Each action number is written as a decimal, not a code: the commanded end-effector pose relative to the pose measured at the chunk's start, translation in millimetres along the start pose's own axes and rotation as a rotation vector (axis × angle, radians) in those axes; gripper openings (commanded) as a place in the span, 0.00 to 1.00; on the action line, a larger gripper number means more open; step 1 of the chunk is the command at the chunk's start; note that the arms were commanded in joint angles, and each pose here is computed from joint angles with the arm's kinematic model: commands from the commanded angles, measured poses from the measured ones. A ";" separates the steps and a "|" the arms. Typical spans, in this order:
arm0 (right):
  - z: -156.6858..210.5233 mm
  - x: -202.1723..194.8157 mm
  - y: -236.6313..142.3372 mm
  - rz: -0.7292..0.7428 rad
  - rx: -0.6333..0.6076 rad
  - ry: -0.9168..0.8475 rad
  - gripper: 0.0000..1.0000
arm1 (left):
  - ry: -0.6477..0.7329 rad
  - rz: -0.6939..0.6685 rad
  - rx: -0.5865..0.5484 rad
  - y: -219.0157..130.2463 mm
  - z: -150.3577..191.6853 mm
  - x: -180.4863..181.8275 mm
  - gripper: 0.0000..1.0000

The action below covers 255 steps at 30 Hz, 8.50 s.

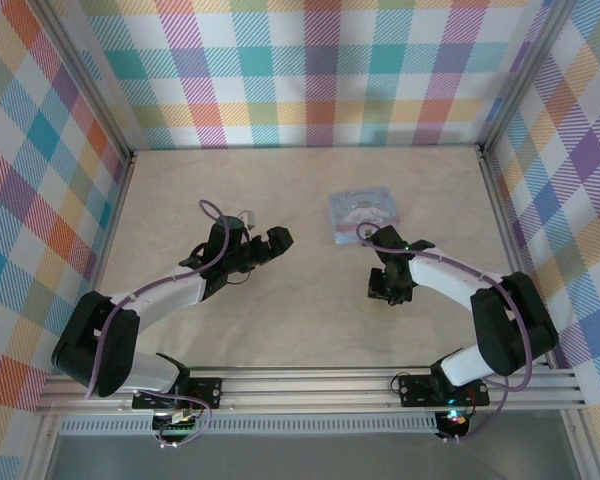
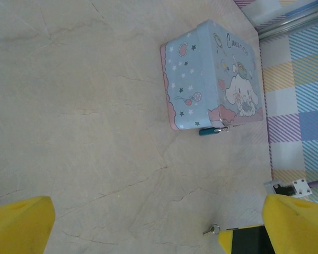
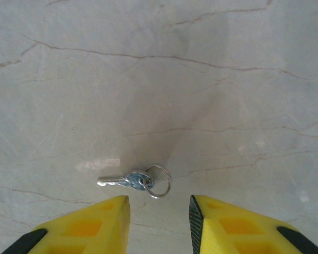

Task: Unlock a padlock with a key

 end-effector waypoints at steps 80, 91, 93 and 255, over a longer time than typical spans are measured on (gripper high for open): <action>-33.1 69.5 -102.5 -0.860 -0.241 0.374 0.00 | 0.242 0.313 0.239 50.0 70.9 -123.4 0.24; -26.6 62.8 -99.2 -0.825 -0.307 0.258 0.19 | 0.282 0.280 0.192 34.7 58.6 -122.1 0.00; -26.5 58.8 -98.0 -0.819 -0.349 0.198 0.26 | 0.320 0.284 0.191 25.7 52.4 -124.5 0.00; -29.2 31.1 -87.3 -0.545 -0.409 -0.136 0.00 | 0.713 -0.266 0.273 61.1 -20.2 -73.2 0.78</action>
Point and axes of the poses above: each hand's point on the last joint's axis, 136 mm out from that joint toward the fingers, its own y axis out along the fingers, its own x axis along the line the jaws close on, z = x × y, the point moved 7 cm from there along -y, back along the fingers, and after that the axes turned 7 degrees about -y, right-handed, at the moved point
